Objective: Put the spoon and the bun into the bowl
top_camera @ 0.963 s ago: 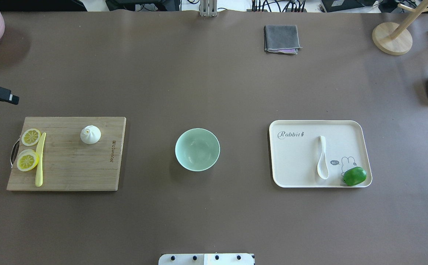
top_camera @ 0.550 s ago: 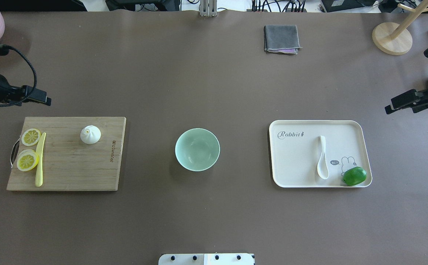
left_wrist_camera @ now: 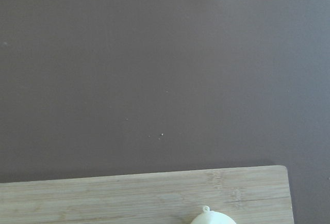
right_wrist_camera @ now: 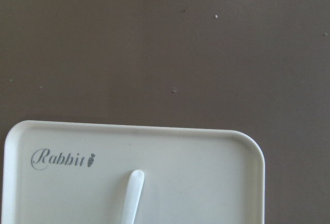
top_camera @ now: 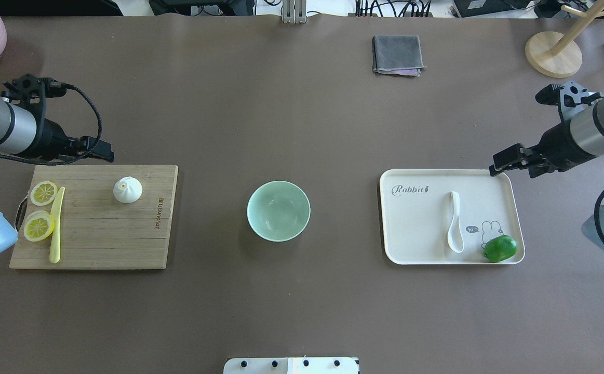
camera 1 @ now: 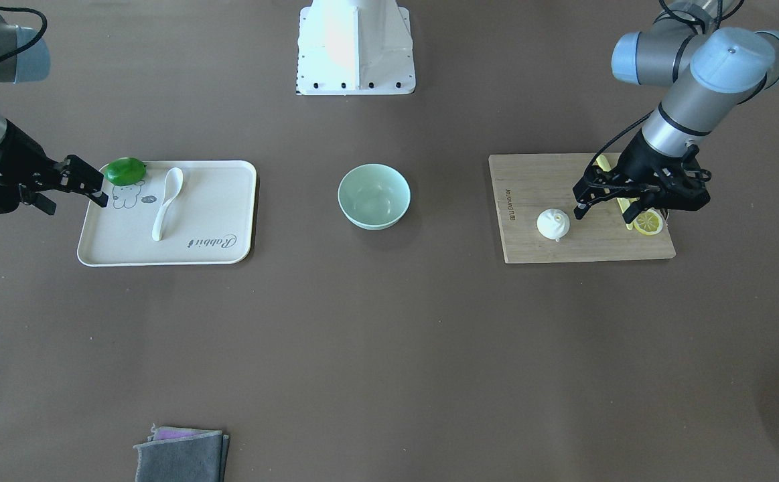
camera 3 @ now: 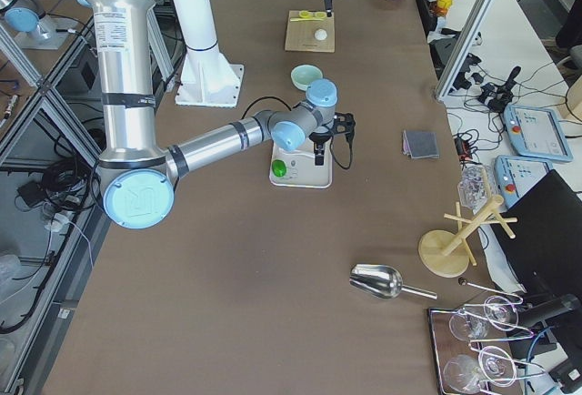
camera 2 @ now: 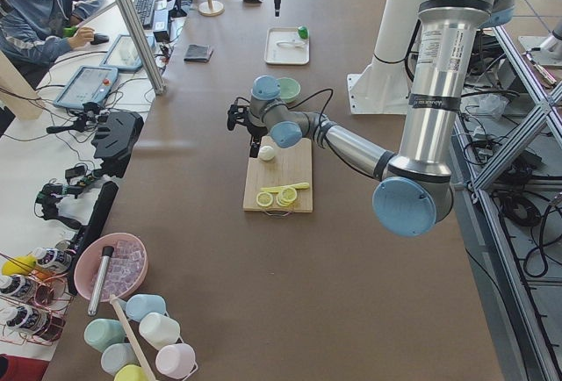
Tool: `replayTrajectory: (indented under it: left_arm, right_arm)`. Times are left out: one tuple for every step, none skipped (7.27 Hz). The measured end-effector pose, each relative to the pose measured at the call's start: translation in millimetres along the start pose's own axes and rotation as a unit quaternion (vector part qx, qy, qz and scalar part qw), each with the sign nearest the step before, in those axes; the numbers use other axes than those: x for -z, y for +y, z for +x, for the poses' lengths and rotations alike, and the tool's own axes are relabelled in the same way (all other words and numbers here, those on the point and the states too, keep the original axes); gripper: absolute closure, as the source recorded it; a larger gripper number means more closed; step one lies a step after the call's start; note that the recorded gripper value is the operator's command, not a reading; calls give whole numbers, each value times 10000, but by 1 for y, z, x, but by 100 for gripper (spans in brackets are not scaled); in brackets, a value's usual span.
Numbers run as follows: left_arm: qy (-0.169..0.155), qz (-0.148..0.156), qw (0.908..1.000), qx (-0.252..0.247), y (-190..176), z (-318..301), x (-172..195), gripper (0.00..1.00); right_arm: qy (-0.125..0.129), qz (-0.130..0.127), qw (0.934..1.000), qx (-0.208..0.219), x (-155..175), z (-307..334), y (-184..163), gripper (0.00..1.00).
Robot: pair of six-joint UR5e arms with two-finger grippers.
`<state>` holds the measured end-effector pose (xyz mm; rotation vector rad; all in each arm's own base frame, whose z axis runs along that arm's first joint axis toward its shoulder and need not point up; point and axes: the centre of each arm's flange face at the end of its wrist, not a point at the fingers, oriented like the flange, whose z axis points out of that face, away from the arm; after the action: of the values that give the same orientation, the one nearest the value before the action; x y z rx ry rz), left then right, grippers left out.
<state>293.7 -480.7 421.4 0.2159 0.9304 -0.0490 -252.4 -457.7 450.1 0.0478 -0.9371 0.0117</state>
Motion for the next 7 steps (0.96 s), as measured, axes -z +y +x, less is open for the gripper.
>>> replayTrajectory:
  left_arm:
    - [9,-33,10000,-3,0,6,-6,2]
    - [14,-52,10000,-1,0,9,-9,2]
    - [14,-65,10000,1,1,10,-10,2]
    - [13,-67,10000,8,1,11,-11,2]
    - [15,-67,10000,15,0,12,-12,2]
    - [23,-69,10000,15,1,13,-12,2]
    - [30,-75,10000,21,1,15,-13,2]
  right_arm:
    - [79,-59,9998,-145,-19,-15,9,17]
    - [140,-143,9994,-278,-36,-26,18,22]
    - [191,-245,9990,-327,-51,-33,26,24]
    - [251,-327,9986,-341,-66,-39,29,29]
    - [302,-379,9983,-331,-81,-46,28,36]
    - [327,-422,9981,-313,-91,-52,27,50]
    - [335,-462,9979,-308,-98,-58,29,64]
